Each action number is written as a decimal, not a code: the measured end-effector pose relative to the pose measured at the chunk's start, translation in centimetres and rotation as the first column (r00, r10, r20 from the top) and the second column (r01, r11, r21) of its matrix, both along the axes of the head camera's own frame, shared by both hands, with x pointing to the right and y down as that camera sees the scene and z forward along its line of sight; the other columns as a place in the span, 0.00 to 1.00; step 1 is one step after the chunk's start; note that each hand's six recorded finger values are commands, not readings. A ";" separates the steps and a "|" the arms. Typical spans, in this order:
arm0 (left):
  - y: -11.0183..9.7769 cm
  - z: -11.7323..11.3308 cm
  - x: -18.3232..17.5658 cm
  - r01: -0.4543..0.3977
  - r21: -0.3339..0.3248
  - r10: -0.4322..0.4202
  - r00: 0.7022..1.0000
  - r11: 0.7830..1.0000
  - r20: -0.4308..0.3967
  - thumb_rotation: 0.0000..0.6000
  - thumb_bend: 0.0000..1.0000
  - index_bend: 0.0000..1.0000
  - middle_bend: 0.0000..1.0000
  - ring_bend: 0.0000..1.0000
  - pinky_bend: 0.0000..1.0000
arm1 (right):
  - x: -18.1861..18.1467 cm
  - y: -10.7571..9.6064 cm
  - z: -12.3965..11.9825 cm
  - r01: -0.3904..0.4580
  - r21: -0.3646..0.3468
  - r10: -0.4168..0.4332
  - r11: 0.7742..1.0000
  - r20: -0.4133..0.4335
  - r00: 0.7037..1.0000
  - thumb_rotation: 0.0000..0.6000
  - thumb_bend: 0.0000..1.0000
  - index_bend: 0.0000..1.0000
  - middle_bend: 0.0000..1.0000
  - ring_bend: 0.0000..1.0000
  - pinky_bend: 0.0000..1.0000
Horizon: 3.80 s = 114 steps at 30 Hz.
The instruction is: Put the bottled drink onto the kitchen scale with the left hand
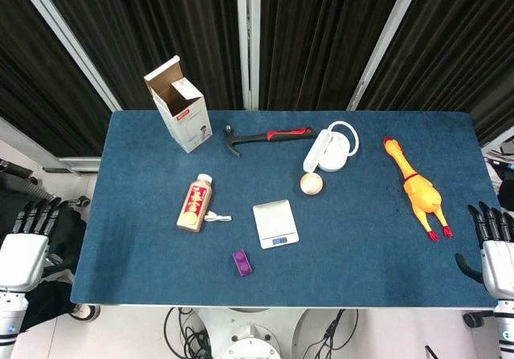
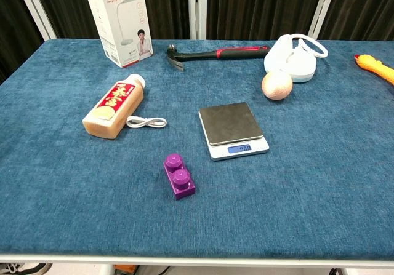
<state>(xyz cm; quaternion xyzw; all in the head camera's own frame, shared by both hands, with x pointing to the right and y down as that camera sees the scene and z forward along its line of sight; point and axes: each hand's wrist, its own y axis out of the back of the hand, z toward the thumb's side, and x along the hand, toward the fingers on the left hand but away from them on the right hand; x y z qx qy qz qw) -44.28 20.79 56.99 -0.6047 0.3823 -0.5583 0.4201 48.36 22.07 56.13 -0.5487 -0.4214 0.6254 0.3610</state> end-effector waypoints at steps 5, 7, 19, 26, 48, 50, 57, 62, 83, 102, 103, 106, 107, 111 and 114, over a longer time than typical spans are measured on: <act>0.3 0.7 0.1 -0.006 -0.049 0.006 1.000 0.999 -0.001 1.00 0.06 0.04 0.06 0.00 0.00 | 0.2 0.3 0.3 -0.015 -0.008 0.015 1.000 0.003 1.000 1.00 0.17 0.00 0.00 0.00 0.00; 0.3 0.7 0.3 -0.012 -0.051 0.012 1.000 0.999 0.001 1.00 0.06 0.04 0.06 0.00 0.00 | 0.2 0.3 0.4 -0.016 -0.011 0.016 1.000 0.003 1.000 1.00 0.17 0.00 0.00 0.00 0.00; -0.8 -0.3 3.3 -0.106 -0.010 0.105 0.993 0.994 -0.048 1.00 0.06 0.04 0.06 0.00 0.00 | 1.0 0.5 -0.1 -0.036 0.003 0.036 0.999 0.007 0.999 1.00 0.17 0.00 0.00 0.00 0.00; -2.0 0.3 4.5 -0.093 0.009 0.094 0.992 0.996 -0.082 1.00 0.00 0.07 0.10 0.00 0.00 | 1.2 0.8 0.2 -0.046 -0.005 0.046 0.999 0.005 0.999 1.00 0.17 0.00 0.00 0.00 0.00; -11.4 4.7 16.7 -0.007 -0.081 -0.018 0.952 0.997 -0.306 0.54 0.00 0.16 0.21 0.07 0.00 | 2.1 1.1 0.7 -0.079 -0.019 0.079 0.997 0.015 0.997 1.00 0.17 0.00 0.00 0.00 0.00; -11.4 5.7 17.4 0.007 -0.126 -0.043 0.957 0.992 -0.286 0.51 0.00 0.15 0.21 0.07 0.00 | 2.2 1.1 1.0 -0.081 -0.026 0.082 0.996 0.019 0.996 1.00 0.17 0.00 0.00 0.00 0.00; -10.1 10.3 21.4 0.032 -0.269 -0.092 0.972 0.963 -0.215 0.46 0.00 0.13 0.17 0.04 0.00 | 3.0 1.4 1.5 -0.092 -0.042 0.093 0.995 0.014 0.996 1.00 0.17 0.00 0.00 0.00 0.00; -10.0 12.2 22.7 0.048 -0.292 -0.101 0.981 0.955 -0.168 0.47 0.00 0.12 0.17 0.04 0.00 | 3.7 1.5 1.6 -0.112 -0.040 0.112 0.993 0.017 0.994 1.00 0.17 0.00 0.00 0.00 0.00; -10.1 16.5 22.5 0.138 -0.342 -0.153 0.988 0.929 -0.017 0.47 0.00 0.11 0.17 0.04 0.00 | 3.9 1.1 1.1 -0.097 -0.023 0.098 0.995 0.048 0.994 1.00 0.17 0.00 0.00 0.00 0.00; -10.2 18.2 22.9 0.118 -0.380 -0.106 0.993 0.918 0.054 0.47 0.00 0.10 0.18 0.07 0.14 | 3.8 1.2 1.6 -0.109 -0.056 0.112 0.992 0.042 0.993 1.00 0.17 0.00 0.00 0.00 0.00; -10.3 18.3 22.8 0.118 -0.379 -0.101 0.993 0.918 0.065 0.47 0.00 0.10 0.19 0.09 0.16 | 3.8 1.2 1.7 -0.111 -0.059 0.113 0.992 0.041 0.993 1.00 0.17 0.00 0.00 0.00 0.00; -10.4 18.4 22.2 0.132 -0.383 -0.106 0.990 0.914 0.089 0.50 0.00 0.12 0.25 0.17 0.25 | 4.0 1.3 2.0 -0.122 -0.072 0.125 0.990 0.038 0.991 1.00 0.17 0.00 0.00 0.00 0.00; -10.5 18.4 22.0 0.138 -0.386 -0.109 0.990 0.912 0.095 0.61 0.00 0.14 0.29 0.22 0.29 | 4.1 1.3 2.1 -0.125 -0.077 0.129 0.989 0.039 0.991 1.00 0.17 0.00 0.00 0.00 0.00; -10.7 18.2 21.4 0.150 -0.386 -0.110 0.986 0.910 0.123 1.00 0.04 0.27 0.40 0.38 0.45 | 4.1 1.3 2.3 -0.127 -0.084 0.130 0.988 0.035 0.991 1.00 0.17 0.00 0.00 0.00 0.00; -10.7 18.2 21.1 0.155 -0.389 -0.106 0.984 0.908 0.144 1.00 0.11 0.33 0.45 0.43 0.52 | 4.1 1.3 2.3 -0.130 -0.088 0.133 0.988 0.034 0.991 1.00 0.17 0.00 0.00 0.00 0.00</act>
